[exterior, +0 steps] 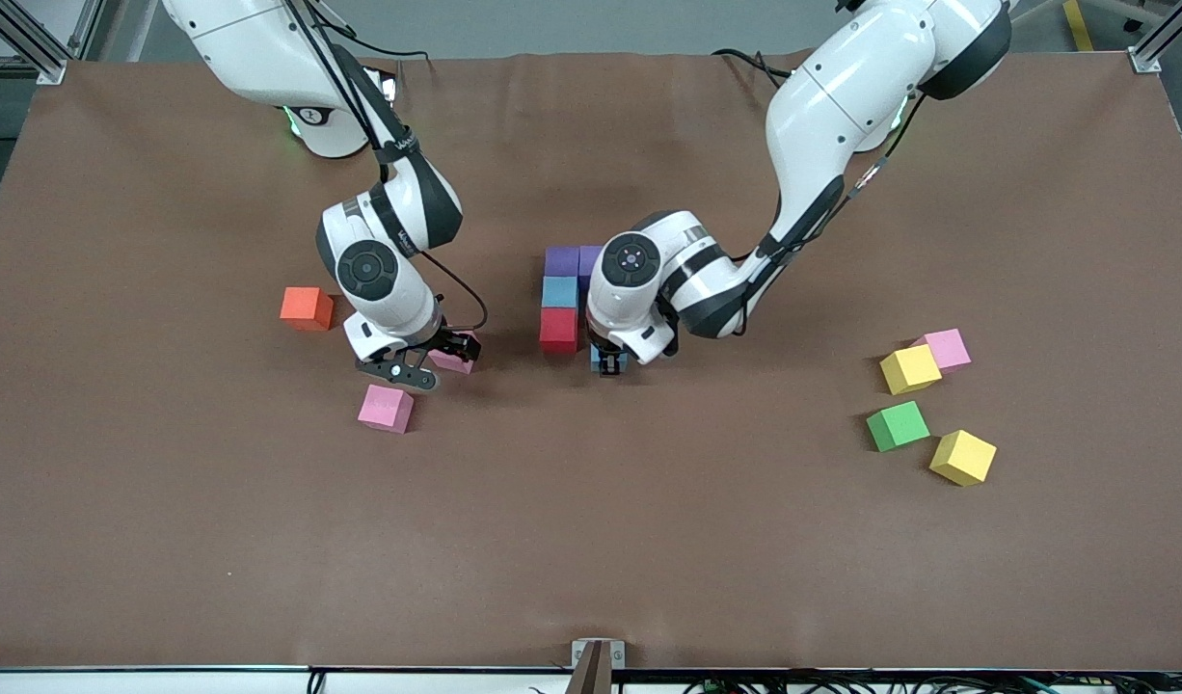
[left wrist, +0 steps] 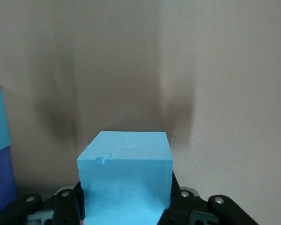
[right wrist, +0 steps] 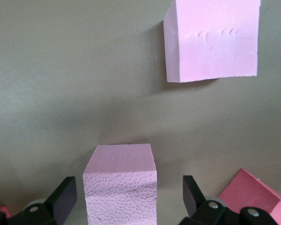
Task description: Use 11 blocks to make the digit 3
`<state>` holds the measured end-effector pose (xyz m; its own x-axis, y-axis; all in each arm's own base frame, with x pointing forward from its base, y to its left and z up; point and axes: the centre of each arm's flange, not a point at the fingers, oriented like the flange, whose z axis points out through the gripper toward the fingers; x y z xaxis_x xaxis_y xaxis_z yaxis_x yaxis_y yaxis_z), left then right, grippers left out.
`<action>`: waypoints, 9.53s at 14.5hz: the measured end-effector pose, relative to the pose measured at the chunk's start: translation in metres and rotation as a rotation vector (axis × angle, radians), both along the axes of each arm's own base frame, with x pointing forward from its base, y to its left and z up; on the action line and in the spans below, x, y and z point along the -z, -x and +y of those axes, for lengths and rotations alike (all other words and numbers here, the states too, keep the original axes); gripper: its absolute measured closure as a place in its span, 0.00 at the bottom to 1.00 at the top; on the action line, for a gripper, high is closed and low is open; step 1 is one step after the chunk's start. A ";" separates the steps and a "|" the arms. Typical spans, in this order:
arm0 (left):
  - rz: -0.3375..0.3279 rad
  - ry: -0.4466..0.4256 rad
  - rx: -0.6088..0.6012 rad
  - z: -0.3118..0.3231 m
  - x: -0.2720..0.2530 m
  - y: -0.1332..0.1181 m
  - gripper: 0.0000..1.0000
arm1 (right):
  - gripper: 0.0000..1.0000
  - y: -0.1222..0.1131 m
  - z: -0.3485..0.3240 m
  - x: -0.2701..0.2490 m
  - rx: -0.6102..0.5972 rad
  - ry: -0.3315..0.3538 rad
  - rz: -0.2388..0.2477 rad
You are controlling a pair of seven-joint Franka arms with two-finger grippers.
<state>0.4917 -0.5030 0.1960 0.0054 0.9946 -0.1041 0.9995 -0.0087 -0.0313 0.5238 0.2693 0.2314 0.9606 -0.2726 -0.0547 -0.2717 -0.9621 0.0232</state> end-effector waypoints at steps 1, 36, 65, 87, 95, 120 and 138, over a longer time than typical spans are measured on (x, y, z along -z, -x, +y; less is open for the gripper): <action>0.002 -0.001 0.005 -0.003 0.001 0.003 0.38 | 0.00 0.000 0.000 -0.002 0.000 -0.002 -0.004; 0.012 -0.103 0.013 -0.023 -0.020 0.027 0.00 | 0.50 -0.001 0.102 -0.046 -0.142 -0.066 -0.099; -0.016 -0.138 0.700 0.379 -0.096 -0.135 0.00 | 0.50 -0.022 0.186 0.006 -0.231 -0.033 -0.032; -0.071 -0.123 1.277 0.470 -0.024 -0.160 0.00 | 0.50 -0.014 0.187 0.007 -0.218 -0.040 -0.009; -0.060 -0.109 1.283 0.467 -0.015 -0.156 0.00 | 0.50 -0.013 0.188 0.007 -0.217 -0.041 -0.008; -0.029 -0.091 0.597 0.356 -0.064 -0.162 0.42 | 0.00 -0.124 -0.047 -0.080 0.057 0.003 0.027; 0.027 -0.105 -0.036 0.097 -0.027 -0.036 0.42 | 0.24 -0.078 -0.099 0.028 -0.006 -0.012 -0.068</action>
